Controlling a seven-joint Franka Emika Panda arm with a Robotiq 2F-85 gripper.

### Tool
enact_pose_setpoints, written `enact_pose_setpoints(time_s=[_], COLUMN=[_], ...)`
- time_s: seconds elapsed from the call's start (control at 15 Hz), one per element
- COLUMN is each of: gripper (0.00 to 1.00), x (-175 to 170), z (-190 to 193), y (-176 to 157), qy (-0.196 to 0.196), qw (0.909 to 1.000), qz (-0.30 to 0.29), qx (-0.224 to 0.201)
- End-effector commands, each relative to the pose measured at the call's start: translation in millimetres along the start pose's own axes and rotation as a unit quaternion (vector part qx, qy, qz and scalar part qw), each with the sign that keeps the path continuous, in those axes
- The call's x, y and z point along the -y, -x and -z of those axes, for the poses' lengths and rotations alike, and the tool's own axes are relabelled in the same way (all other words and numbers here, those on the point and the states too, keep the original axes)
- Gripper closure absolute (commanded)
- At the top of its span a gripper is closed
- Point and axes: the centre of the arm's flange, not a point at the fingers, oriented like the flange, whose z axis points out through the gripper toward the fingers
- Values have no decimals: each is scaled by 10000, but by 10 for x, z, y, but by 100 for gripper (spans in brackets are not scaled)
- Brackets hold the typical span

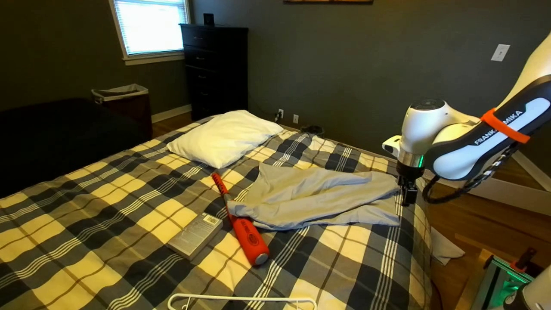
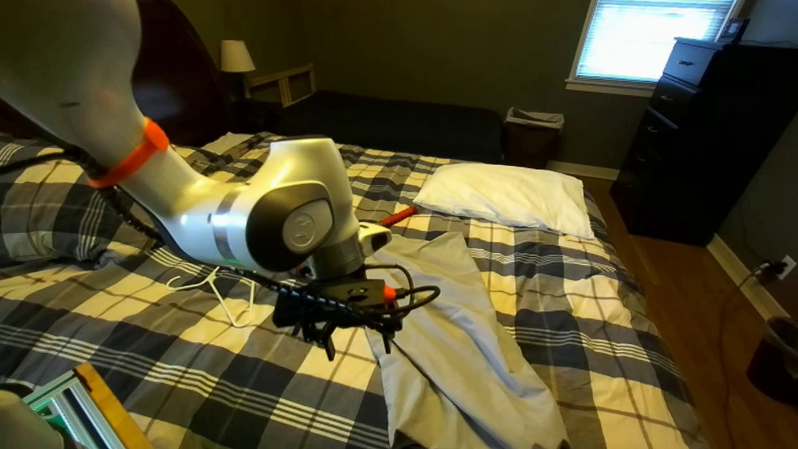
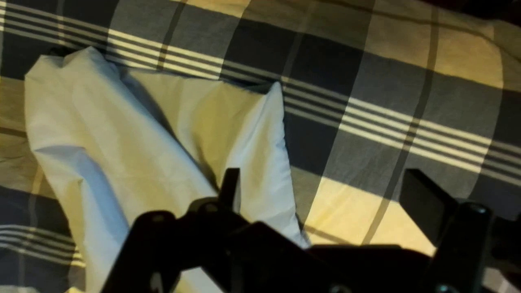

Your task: Arrange the cloth

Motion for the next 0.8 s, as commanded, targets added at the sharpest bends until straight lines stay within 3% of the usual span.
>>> enact_pose_setpoints(time_s=[0.0,0.2,0.47,0.6,0.73], gripper=[0,0,0,26,42], x=[59,140,183,252,300], z=[-122,-307,-448,-616,-780], y=[-1,-1,-93,-107,-79], qy=[-65,-208,356,404,390], qw=[9998,9988,9978,9967,9964], qz=[135,294,522,633,680], qx=[138,318,-216,-305,-331])
